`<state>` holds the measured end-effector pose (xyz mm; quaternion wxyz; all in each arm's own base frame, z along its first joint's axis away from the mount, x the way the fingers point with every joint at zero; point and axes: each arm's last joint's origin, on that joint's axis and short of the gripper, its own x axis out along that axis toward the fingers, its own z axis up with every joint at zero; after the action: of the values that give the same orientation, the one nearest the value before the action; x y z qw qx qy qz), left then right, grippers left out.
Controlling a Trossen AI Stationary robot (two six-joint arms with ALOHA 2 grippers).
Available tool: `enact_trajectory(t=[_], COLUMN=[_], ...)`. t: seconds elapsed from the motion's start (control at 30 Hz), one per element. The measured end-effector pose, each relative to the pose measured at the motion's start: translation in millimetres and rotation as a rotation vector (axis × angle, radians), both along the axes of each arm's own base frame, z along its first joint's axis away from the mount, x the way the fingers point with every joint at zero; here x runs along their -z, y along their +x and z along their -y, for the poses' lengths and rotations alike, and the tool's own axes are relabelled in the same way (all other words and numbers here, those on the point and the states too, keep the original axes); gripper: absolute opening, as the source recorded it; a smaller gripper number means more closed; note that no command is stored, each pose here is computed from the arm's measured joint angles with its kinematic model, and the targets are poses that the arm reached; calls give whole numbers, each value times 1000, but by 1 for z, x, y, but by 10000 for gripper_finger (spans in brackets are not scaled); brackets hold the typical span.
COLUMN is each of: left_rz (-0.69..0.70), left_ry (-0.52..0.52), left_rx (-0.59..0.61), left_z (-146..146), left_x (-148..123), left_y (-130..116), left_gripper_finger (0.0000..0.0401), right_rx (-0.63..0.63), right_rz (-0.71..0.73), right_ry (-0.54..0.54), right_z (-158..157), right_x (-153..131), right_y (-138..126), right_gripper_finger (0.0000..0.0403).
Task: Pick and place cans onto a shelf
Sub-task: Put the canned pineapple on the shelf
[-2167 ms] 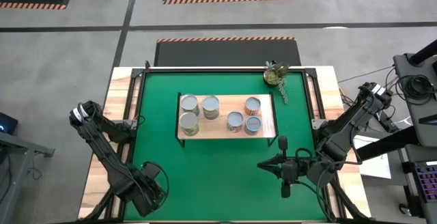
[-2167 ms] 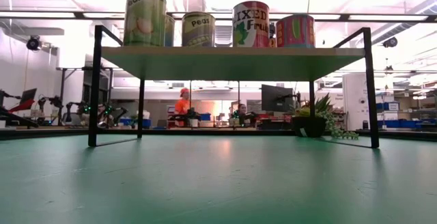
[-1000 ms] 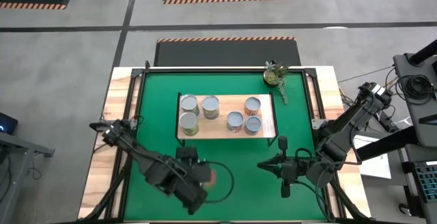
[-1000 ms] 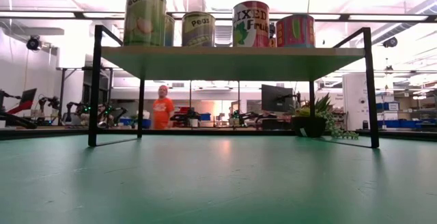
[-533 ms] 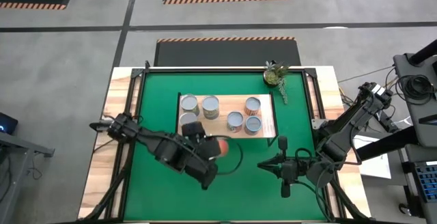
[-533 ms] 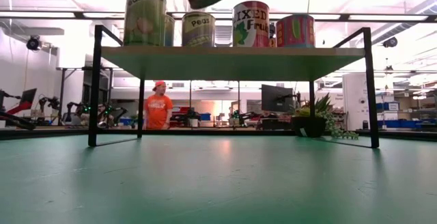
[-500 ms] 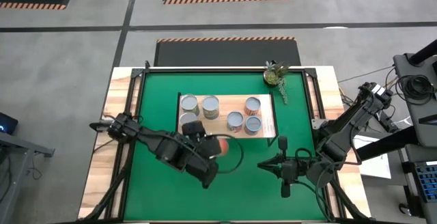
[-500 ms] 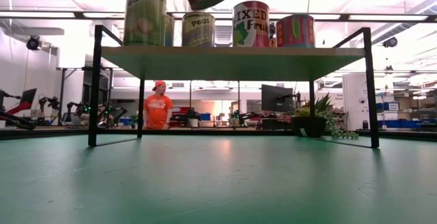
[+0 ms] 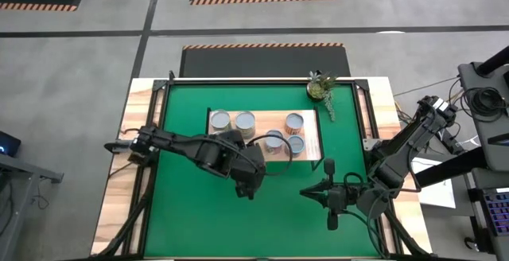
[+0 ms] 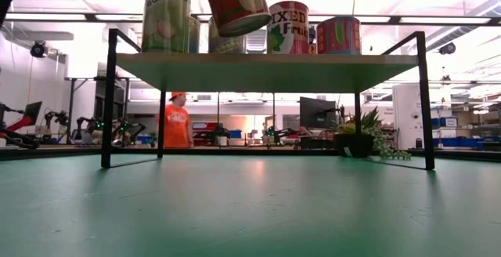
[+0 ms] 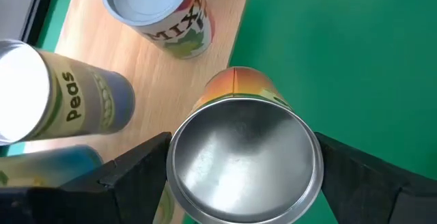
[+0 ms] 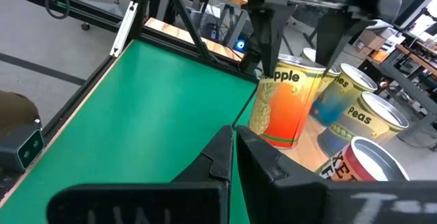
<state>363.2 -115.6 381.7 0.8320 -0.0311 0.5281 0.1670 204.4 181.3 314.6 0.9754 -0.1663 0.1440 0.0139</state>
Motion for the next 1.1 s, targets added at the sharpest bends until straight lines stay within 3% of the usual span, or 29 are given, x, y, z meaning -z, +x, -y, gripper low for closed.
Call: enact_trajectory(t=[0.4,0.77,1.1], left_rz=[-20,55,25], left_ry=[-26,-70,-60], left_rx=[3,-15,-24], left_z=[-21,-27,-30], left_x=[-2,-28,-21], left_y=[4,-17,-16], left_gripper_finger=[313,313,313], right_rx=[3,6,9], right_rz=[0,-8,-11], right_ry=[8,11,18], right_z=[0,0,0], right_x=[0,1,1], right_y=[0,0,0], right_gripper_finger=[9,9,9])
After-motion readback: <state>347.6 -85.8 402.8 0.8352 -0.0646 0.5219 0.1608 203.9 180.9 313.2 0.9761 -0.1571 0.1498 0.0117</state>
